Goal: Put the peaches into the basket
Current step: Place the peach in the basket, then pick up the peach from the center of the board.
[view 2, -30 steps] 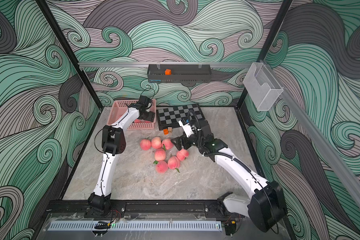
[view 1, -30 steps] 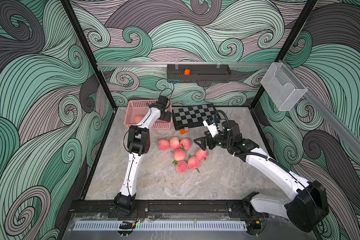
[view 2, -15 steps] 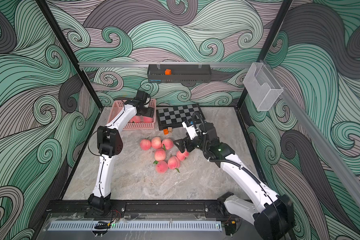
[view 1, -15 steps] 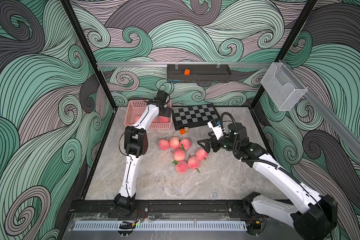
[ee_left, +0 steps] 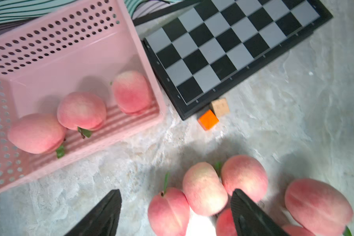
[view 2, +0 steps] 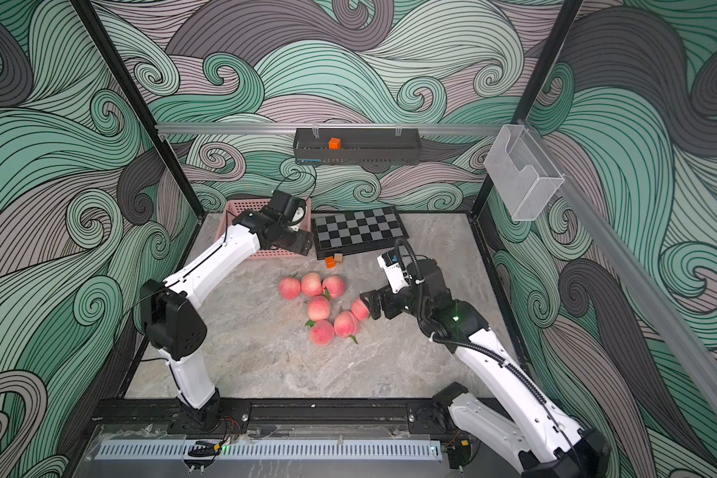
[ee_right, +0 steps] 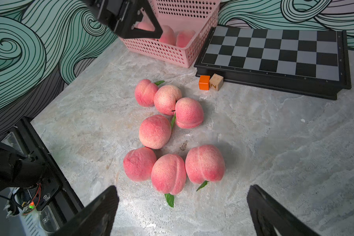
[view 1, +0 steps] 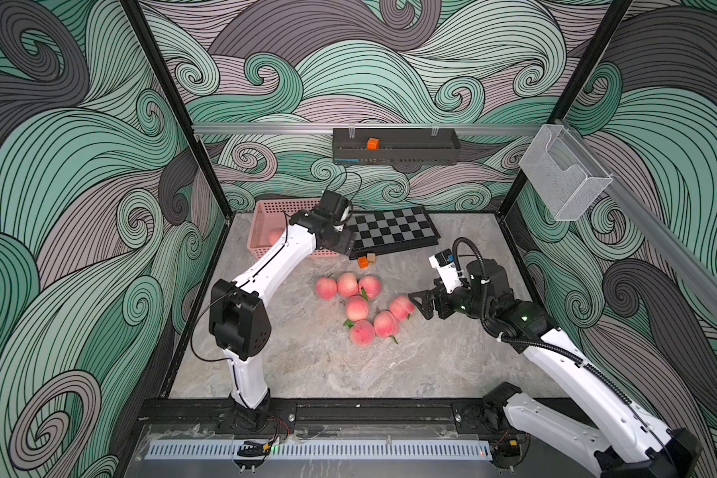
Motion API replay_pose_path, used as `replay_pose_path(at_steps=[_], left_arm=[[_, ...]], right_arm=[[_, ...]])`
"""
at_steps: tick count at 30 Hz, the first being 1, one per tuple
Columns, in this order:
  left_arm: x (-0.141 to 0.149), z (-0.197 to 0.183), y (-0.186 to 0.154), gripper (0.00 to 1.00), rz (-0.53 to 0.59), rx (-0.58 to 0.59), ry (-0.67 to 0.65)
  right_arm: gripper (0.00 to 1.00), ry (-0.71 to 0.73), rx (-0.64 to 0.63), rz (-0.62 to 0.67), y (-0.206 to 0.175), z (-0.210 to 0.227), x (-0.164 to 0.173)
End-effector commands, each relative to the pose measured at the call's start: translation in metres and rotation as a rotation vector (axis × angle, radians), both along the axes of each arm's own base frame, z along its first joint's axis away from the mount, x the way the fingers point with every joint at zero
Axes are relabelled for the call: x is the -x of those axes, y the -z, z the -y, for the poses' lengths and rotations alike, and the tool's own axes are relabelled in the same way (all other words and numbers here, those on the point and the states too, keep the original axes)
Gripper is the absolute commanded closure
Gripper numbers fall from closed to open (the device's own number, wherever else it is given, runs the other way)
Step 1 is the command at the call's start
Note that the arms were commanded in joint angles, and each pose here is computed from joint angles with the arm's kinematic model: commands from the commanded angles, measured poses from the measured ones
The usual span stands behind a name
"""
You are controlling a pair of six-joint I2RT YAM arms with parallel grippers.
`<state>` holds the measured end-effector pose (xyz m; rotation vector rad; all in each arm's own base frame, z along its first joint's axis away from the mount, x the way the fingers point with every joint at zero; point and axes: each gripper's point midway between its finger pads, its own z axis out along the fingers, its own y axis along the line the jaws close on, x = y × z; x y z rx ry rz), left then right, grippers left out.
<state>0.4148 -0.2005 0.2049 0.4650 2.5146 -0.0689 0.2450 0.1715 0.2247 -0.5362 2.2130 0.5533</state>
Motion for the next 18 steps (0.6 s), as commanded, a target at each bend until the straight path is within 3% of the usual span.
replay_pose_path(at_steps=[1, 10, 18], left_arm=[[0.040, 0.005, 0.000, 0.15, -0.043, 0.039, 0.009], [0.132, 0.010, 0.028, 0.15, -0.177, 0.155, 0.072], [0.175, 0.015, 0.009, 0.14, -0.169, 0.303, 0.137]], right_arm=[[0.01, 0.028, 0.024, -0.055, 0.017, 0.009, 0.011], [0.01, 0.028, 0.039, -0.137, 0.053, 0.005, 0.012], [0.01, 0.020, 0.055, -0.174, 0.075, -0.008, -0.010]])
